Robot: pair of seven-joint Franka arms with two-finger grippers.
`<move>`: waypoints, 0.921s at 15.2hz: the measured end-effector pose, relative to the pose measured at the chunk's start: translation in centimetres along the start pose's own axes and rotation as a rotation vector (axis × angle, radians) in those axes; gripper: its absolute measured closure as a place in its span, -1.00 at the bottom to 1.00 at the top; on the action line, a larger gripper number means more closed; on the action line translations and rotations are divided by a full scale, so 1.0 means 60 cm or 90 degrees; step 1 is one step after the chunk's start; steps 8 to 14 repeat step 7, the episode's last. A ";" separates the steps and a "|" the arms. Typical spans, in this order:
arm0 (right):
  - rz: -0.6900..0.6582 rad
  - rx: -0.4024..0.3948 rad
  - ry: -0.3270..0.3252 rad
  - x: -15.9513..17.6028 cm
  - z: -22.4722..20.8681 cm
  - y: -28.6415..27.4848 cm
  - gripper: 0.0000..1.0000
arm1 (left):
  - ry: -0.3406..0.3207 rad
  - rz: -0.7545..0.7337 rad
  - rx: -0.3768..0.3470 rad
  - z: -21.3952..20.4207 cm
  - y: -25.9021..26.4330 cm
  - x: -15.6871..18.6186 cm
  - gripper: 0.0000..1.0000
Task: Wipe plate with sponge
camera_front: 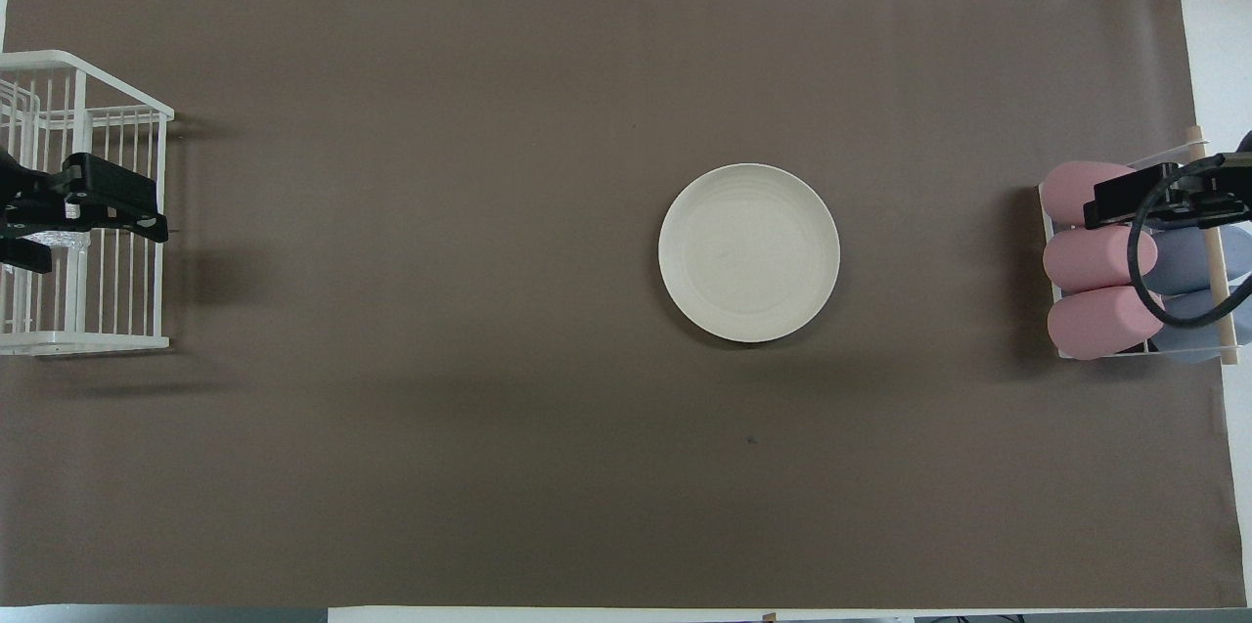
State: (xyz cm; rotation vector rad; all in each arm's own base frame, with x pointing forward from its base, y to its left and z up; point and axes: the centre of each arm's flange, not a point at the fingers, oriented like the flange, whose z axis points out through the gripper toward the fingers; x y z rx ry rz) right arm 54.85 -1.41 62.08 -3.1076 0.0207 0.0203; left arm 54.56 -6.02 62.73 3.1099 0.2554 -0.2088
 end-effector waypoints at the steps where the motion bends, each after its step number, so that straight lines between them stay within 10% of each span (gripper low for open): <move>1: 0.000 0.000 0.000 0.000 0.000 0.000 -1.00 | 0.000 0.004 0.000 0.000 -0.001 -0.002 -1.00; 14: 0.000 0.000 0.000 0.000 0.000 0.000 -1.00 | 0.004 0.004 -0.002 -0.007 -0.025 -0.030 -1.00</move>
